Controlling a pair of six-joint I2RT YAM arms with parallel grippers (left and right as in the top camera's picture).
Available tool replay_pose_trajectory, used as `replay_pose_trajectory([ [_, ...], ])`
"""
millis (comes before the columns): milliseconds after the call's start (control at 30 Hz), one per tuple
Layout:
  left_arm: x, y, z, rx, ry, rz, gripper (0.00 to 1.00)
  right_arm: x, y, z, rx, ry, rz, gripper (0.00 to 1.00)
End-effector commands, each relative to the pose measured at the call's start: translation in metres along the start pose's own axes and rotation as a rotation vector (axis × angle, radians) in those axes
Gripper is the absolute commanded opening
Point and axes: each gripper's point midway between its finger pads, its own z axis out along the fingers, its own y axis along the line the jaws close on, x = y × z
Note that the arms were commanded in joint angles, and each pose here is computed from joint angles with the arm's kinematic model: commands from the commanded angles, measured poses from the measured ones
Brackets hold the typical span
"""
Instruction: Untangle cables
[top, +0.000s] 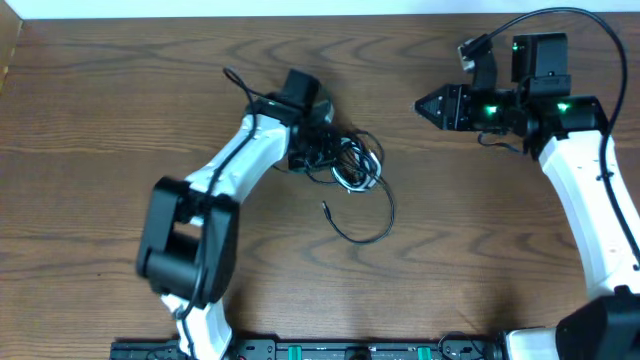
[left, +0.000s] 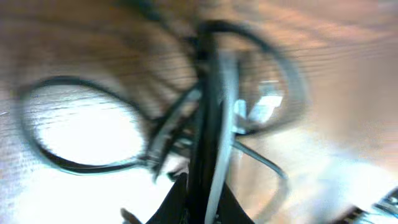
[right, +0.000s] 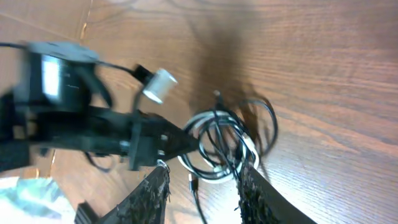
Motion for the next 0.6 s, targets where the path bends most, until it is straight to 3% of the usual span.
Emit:
replay_pose_trajectory([
  [0, -0.009, -0.032, -0.041, 0.127, -0.068, 0.053, 0.07, 0.01, 0.006, 0.017, -0.069, 0.061, -0.015, 0.34],
  [300, -0.007, -0.056, -0.075, 0.225, -0.108, 0.084, 0.07, 0.023, 0.025, 0.059, -0.297, 0.16, -0.044, 0.33],
  [567, -0.005, -0.06, -0.076, 0.25, -0.095, 0.074, 0.07, 0.036, 0.011, 0.106, -0.27, 0.21, -0.047, 0.29],
])
